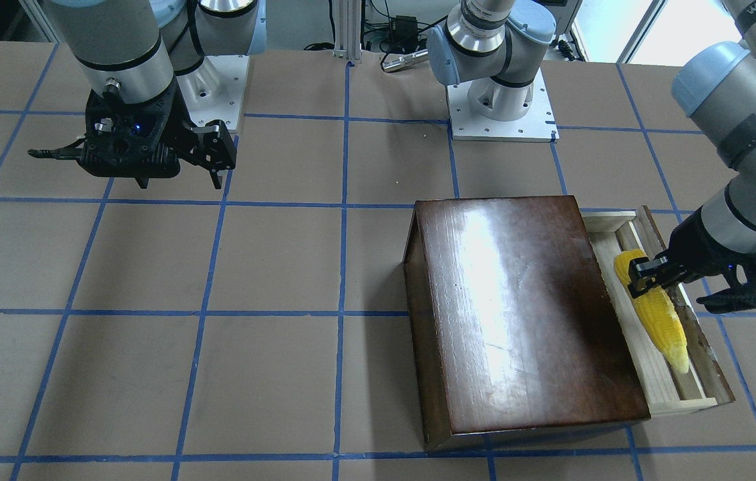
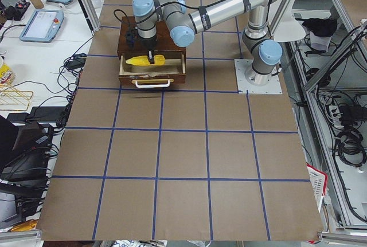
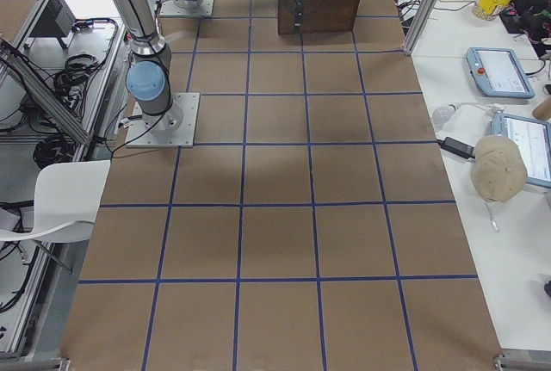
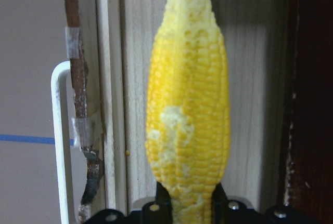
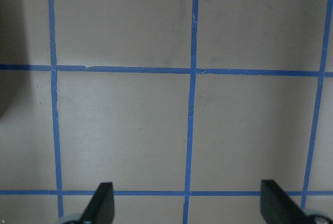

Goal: Open drawer and put corn inside

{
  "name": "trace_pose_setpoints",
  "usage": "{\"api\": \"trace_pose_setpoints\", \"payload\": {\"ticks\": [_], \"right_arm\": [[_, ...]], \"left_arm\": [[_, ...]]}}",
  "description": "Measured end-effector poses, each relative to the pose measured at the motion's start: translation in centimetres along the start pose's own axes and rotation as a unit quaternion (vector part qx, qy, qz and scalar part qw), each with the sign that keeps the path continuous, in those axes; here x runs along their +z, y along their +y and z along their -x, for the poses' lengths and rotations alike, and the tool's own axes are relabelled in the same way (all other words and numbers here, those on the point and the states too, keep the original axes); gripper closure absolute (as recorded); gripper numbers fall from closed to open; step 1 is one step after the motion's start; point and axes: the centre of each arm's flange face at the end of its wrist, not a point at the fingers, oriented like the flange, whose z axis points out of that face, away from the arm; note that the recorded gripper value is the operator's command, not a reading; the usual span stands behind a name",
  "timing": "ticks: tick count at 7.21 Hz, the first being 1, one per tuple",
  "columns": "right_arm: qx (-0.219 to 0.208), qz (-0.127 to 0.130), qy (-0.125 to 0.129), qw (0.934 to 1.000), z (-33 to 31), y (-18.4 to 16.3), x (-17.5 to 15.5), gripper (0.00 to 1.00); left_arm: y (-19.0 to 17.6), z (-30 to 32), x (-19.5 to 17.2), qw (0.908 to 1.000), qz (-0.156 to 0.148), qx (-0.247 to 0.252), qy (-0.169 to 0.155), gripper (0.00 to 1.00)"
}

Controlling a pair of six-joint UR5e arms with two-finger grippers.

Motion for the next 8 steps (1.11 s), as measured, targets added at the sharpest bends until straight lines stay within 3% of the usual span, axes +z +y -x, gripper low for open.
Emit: {"api": "trace_pose_setpoints", "payload": {"ticks": [4,8], "right_arm": [[0.0,0.0,0.0,1.0,0.0,0.0,0.0,0.0],[0.0,0.0,0.0,1.0,0.0,0.0,0.0,0.0]], "left_arm": [[0.4,0.4,-0.4,0.9997,-0.001,0.026,-0.003,0.0],[2.9,-2.9,-7.7,0.9983,-0.009,0.057,-0.006,0.0]]}}
